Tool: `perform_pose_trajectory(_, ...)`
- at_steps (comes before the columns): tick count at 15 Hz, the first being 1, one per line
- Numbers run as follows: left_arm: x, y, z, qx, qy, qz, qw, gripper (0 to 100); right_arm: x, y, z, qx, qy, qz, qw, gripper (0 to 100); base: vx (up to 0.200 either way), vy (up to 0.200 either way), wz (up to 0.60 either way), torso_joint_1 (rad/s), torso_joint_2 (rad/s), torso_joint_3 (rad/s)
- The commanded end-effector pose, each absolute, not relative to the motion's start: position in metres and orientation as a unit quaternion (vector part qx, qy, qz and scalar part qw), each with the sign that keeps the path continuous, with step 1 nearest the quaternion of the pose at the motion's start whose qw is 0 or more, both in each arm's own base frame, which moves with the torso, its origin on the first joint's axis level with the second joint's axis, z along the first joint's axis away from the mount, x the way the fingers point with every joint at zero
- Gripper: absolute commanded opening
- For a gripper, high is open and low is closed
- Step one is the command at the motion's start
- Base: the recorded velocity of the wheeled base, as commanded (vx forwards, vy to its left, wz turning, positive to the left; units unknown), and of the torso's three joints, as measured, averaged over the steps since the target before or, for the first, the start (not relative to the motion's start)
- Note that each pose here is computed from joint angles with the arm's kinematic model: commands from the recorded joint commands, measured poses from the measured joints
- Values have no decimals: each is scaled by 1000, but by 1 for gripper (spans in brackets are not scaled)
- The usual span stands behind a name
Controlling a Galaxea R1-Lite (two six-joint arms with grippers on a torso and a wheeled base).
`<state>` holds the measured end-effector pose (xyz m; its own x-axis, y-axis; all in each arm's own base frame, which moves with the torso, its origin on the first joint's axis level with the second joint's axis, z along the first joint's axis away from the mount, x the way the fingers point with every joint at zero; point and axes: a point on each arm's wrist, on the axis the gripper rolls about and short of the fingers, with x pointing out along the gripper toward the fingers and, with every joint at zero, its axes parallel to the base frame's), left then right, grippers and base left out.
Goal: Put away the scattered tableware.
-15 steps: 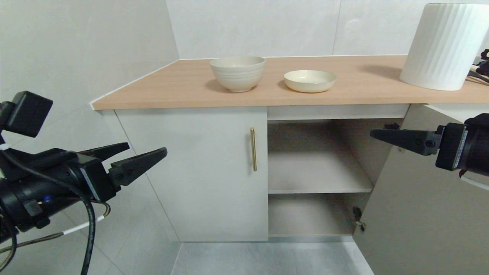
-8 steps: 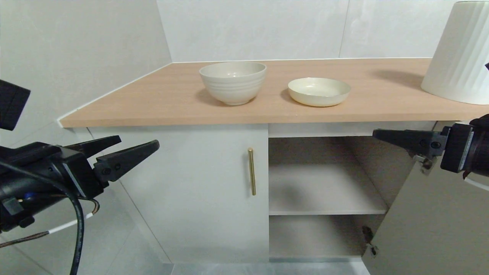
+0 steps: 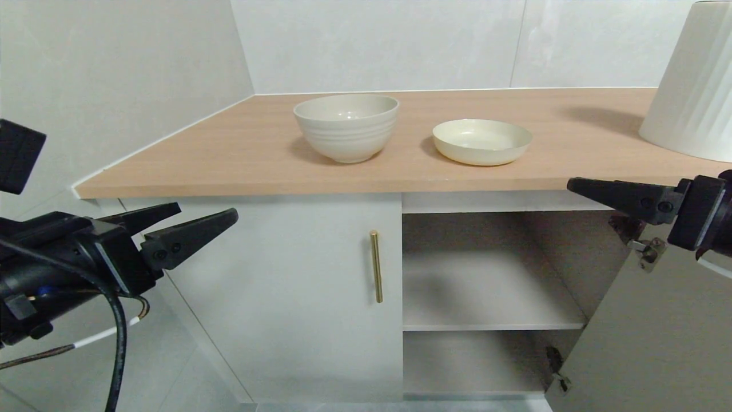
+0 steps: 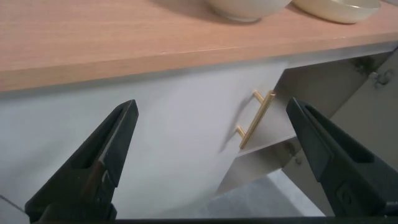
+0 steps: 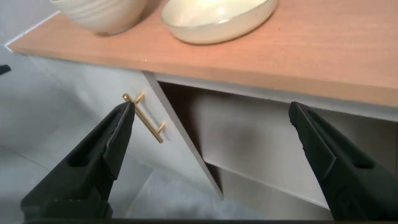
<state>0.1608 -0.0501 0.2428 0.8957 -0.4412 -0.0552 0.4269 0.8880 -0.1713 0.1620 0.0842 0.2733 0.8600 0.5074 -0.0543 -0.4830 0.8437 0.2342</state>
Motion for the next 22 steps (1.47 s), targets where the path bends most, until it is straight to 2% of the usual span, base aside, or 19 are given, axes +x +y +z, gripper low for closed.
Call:
perform_pose_trajectory(1, 162, -50, 242, -78, 49, -223, 970, 100, 162, 84, 270, 106, 57, 259, 958, 100, 0, 0, 0, 0, 0, 0)
perform_pose_trajectory(3, 162, -50, 242, -78, 50, -223, 970, 100, 161, 84, 270, 96, 54, 259, 959, 100, 0, 0, 0, 0, 0, 0)
perform_pose_trajectory(7, 163, -51, 241, -77, 53, -224, 970, 100, 161, 83, 268, 89, 54, 258, 960, 100, 0, 0, 0, 71, -240, -257)
perform_pose_trajectory(16, 170, -53, 235, -77, 67, -225, 969, 100, 170, 88, 263, 86, 67, 257, 960, 100, 0, 0, 0, 147, -486, -307)
perform_pose_trajectory(18, 180, -56, 229, -76, 84, -224, 968, 100, 174, 90, 261, 80, 71, 257, 960, 100, 0, 0, 0, 190, -469, -288)
perform_pose_trajectory(22, 197, -61, 232, -75, 91, -224, 967, 100, 189, 90, 257, 78, 62, 243, 965, 100, 0, 0, 0, 199, -489, -289)
